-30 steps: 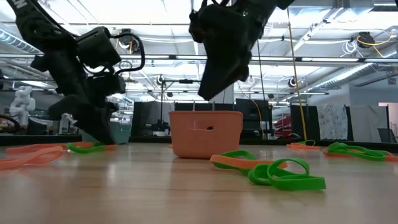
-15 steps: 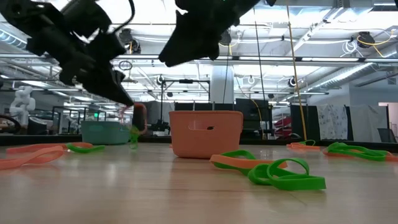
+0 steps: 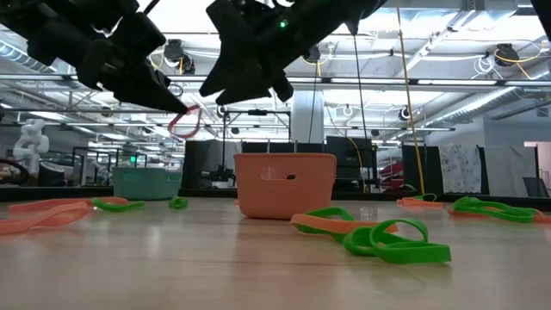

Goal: Sort rubber bands into baskets
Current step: Put the orange rubber band into the orange bin

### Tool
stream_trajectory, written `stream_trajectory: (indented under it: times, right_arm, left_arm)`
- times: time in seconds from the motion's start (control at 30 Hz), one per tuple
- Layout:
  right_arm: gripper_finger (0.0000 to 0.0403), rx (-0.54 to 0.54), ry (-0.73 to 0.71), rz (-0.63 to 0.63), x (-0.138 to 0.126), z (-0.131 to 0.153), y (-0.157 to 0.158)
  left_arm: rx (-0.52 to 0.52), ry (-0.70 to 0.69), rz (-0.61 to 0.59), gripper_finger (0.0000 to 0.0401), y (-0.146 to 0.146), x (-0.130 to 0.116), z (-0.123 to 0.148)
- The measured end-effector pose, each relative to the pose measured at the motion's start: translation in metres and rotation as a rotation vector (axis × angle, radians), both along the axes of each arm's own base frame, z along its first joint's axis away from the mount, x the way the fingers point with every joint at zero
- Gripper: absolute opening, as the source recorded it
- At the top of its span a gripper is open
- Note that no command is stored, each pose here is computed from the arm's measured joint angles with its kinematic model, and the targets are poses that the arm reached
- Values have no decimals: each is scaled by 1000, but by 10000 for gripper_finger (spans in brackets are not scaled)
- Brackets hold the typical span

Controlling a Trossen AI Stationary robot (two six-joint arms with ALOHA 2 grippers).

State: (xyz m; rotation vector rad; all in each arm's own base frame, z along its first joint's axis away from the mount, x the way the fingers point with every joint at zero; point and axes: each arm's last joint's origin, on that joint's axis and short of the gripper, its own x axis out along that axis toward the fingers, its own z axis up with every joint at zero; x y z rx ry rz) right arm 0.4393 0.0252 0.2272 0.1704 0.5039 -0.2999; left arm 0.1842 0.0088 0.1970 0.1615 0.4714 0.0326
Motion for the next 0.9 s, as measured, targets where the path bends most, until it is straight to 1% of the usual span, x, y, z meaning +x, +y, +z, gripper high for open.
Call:
stream_trajectory:
  times: [0.17,0.27,0.37,0.43,0.5,0.57,0.67,0.73,0.8,0.83,0.9]
  right_arm:
    - [246,17,-15,-12,1,1,-5]
    - [281,62,-27,44,2,2,-7]
    - [304,77,-39,75,3,3,-7]
    - [304,75,-43,76,3,3,-7]
    - [287,69,-41,80,3,3,-7]
    - [254,62,-39,83,3,3,-7]
    - [178,43,-39,66,3,4,-8]
    - [114,10,-35,40,3,3,-9]
    - [45,-26,-29,42,3,4,-10]
    - [23,-46,-25,52,3,4,-10]
    - [13,-61,-22,60,3,4,-10]
  left_arm:
    - [-10,-92,-40,2,-1,4,8]
    - [-10,-102,-46,2,-2,5,9]
    - [-8,-102,-41,2,-2,5,9]
    - [-7,-107,-41,2,-2,5,9]
    - [-7,-113,-40,2,-2,5,10]
    - [-7,-117,-41,2,-2,5,10]
    - [-7,-116,-41,2,-2,5,10]
    - [-7,-117,-41,2,-2,5,10]
    - [-11,-116,-39,4,-2,5,10]
    - [-11,-115,-39,7,-2,5,10]
    - [-16,-98,-50,18,-2,4,8]
